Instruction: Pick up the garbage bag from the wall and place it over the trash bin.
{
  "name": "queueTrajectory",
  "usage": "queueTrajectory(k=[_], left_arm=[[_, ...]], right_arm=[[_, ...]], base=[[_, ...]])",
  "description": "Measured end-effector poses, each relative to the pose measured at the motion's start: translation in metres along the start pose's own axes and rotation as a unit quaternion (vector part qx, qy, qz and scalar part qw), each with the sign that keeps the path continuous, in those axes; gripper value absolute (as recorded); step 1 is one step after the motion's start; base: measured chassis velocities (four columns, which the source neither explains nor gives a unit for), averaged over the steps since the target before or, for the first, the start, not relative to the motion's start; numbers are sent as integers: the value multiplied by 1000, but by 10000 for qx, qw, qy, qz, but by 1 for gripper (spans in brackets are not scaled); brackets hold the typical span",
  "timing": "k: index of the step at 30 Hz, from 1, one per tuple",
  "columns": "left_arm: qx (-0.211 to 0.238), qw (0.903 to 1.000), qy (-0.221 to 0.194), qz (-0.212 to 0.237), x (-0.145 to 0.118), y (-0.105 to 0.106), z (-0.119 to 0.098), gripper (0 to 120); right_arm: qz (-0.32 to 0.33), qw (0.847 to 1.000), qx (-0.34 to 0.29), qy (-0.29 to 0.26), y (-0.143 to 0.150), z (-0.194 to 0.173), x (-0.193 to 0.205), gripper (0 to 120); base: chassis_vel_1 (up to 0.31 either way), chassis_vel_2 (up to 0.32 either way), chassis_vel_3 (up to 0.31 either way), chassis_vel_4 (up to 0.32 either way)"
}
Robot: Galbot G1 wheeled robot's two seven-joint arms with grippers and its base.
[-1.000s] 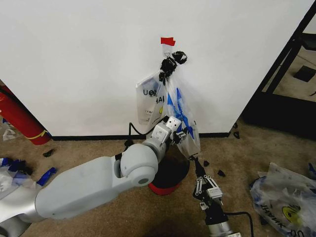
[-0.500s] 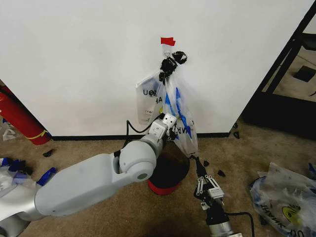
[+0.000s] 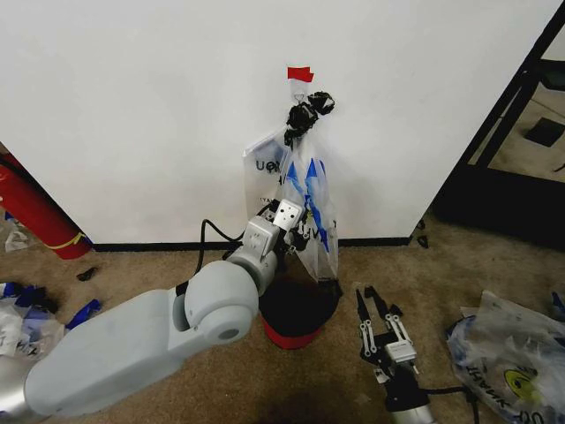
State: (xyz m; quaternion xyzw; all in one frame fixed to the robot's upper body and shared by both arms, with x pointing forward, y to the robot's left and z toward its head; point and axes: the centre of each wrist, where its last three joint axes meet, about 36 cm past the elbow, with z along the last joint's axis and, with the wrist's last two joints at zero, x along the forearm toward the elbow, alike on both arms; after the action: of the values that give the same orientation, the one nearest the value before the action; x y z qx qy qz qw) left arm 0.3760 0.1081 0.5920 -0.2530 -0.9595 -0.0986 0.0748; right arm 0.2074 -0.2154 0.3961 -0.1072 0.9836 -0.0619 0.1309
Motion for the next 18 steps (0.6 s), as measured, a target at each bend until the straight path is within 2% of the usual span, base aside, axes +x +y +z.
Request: queueTrajectory(k=[3,6,7,13,18], left_arm=[[16,10000,1,-4,0,-1,1,0],[24,10000,-13,4,1,-1,1,0],[24,10000,-13,4,1,-1,1,0],[20,10000,-28,0,1,-1,0,0],[16,10000,7,-41,2,0,2,0]], right_arm=[[-125,9999,98,-16,-13,-8,-10,51],[-200,9989,406,-112,-37,-12,-36,66],[-200,9989,406,-112,-37,-12,-36,66],[-575,9963,631,-58,-83,-8,-101,92],[-1049,9912,810,-59,-97,-16,-140,100]], base=[[0,0,0,0],[0,0,0,0],[0,0,0,0],[0,0,0,0],[0,0,0,0]])
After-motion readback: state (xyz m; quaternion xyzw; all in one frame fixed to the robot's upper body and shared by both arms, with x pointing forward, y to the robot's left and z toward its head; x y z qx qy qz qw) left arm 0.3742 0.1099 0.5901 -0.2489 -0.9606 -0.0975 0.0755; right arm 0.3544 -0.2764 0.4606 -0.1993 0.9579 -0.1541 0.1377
